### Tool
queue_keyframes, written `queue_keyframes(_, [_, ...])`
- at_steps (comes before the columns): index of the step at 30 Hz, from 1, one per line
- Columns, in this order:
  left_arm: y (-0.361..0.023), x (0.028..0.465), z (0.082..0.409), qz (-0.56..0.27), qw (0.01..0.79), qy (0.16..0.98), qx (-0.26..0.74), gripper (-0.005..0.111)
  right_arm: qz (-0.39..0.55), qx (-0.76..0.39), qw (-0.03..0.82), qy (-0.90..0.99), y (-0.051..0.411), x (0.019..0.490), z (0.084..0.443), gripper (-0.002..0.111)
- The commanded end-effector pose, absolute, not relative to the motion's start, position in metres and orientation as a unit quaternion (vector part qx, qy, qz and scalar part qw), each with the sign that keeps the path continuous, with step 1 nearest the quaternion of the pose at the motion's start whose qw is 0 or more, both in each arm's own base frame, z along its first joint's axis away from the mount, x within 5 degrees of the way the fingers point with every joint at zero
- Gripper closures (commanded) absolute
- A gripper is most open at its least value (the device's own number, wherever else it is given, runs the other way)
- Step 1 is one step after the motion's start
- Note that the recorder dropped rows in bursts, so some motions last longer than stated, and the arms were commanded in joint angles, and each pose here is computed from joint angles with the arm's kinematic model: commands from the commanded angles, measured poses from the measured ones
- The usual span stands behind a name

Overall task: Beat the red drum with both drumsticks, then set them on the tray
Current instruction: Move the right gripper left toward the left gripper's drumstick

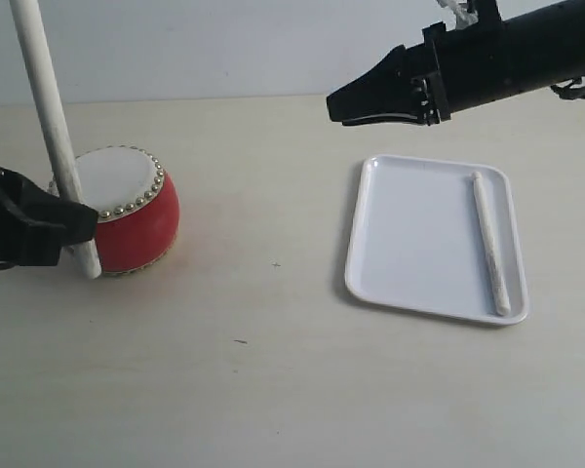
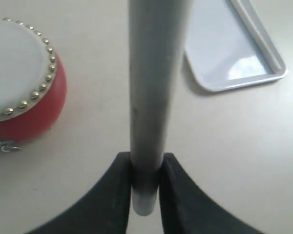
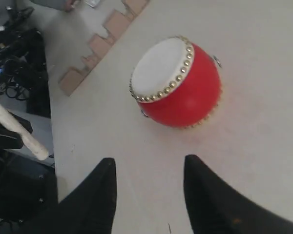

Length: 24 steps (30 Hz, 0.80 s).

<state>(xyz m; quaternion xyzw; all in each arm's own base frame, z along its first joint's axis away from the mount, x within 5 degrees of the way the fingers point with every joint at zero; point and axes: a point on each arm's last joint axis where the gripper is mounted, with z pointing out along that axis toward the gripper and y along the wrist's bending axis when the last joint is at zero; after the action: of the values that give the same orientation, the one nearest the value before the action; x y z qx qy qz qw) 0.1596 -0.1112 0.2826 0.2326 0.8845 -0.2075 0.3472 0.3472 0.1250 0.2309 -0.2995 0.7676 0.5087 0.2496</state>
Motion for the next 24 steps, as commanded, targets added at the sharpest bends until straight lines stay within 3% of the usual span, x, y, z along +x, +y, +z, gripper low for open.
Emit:
queue_keyframes(1, [-0.117,0.157,0.286,-0.244,0.352,0.869,0.246,0.107,0.517,-0.372,0.288,0.715,0.150,0.332,0.228,0.065])
queue_keyframes(8, [-0.123,0.153,0.288,-0.271,0.348,0.855,0.273,0.107,0.523,-0.465,0.313,0.642,0.198,0.307,0.233,0.065])
queue_keyframes(14, [-0.126,0.146,0.287,-0.292,0.321,0.849,0.302,0.107,0.524,-0.472,0.353,0.615,0.201,0.301,0.255,0.065])
queue_keyframes(24, [-0.130,0.145,0.290,-0.304,0.341,0.822,0.341,0.107,0.540,-0.523,0.341,0.564,0.233,0.259,0.285,0.065])
